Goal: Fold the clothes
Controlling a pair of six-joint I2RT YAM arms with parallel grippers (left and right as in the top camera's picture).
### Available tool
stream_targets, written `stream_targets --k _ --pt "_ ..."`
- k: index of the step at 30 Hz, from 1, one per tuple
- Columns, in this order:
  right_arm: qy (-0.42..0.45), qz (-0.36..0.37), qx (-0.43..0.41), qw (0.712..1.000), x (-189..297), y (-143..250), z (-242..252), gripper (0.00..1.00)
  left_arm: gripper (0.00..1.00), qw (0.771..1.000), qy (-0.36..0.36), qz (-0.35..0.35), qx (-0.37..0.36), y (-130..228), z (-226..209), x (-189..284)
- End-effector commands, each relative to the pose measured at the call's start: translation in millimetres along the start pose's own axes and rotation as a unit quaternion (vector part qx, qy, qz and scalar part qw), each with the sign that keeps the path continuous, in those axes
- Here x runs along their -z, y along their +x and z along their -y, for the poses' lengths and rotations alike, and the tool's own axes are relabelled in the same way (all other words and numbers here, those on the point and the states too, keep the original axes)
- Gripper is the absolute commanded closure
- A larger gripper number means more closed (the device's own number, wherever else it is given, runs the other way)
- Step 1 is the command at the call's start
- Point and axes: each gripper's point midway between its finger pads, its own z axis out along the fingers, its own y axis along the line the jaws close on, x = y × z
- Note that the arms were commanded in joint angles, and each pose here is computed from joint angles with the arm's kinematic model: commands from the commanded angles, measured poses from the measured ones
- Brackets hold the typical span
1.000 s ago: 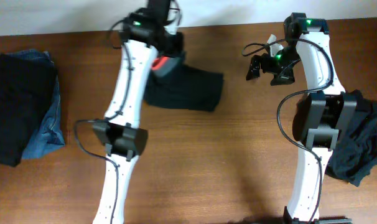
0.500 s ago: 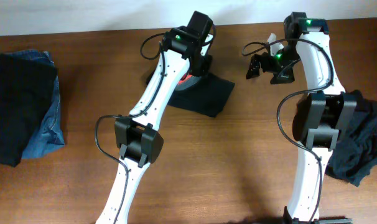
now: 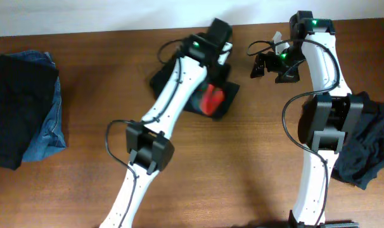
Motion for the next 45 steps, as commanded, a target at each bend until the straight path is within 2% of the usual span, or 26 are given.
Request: stream_targets --k 1,6,10,17,19,25,27,31,35,37,42,45 --pt "0.005 0.005 -0.012 1.000 3.7 -1.6 12.1 0.01 0.15 0.999 0.029 0.008 -0.026 1.2 39.6 14.0" --pt "0.005 0.005 -0.021 1.000 6.6 -0.4 19.5 0.01 0.14 0.999 0.026 0.009 -0.027 0.9 39.5 13.9" --pt "0.005 0.004 -0.024 1.000 7.2 0.5 21.0 0.01 0.14 1.000 0.016 0.012 -0.006 -3.5 13.8 15.4" --pt "0.000 0.004 -0.044 0.999 7.2 0.5 19.3 0.01 0.13 0.998 -0.013 0.015 0.067 -7.0 -74.1 24.5" --pt "-0.001 0.004 -0.083 0.997 7.1 0.3 18.9 0.01 0.07 0.996 -0.021 0.020 0.086 -7.7 -101.1 27.9" --pt "-0.001 0.003 -0.167 0.986 6.3 0.5 17.0 0.01 0.01 0.995 0.058 0.062 0.060 -12.3 -166.9 46.1" --pt "0.000 0.000 -0.189 0.982 6.4 2.2 16.4 0.01 0.01 0.991 0.068 0.080 0.079 -10.7 -196.3 54.7" --pt "0.028 0.005 -0.177 0.984 27.0 11.5 5.4 0.00 0.01 0.987 0.056 0.085 0.123 1.4 -239.3 64.3" --pt "0.081 0.046 -0.156 0.983 65.7 17.1 -8.6 0.01 0.01 0.988 0.045 0.059 0.135 15.3 -244.0 63.1" --pt "0.109 0.084 -0.149 0.979 100.4 25.8 -27.8 0.00 0.01 0.989 0.030 0.042 0.138 22.9 -246.1 61.4" --pt "0.076 0.107 -0.180 0.975 132.5 43.8 -60.1 0.01 0.01 0.984 0.035 0.026 0.172 29.1 -240.7 60.4" --pt "0.071 0.093 -0.182 0.976 133.1 51.9 -63.2 0.01 0.01 0.990 0.046 0.044 0.129 17.2 -230.4 59.1"
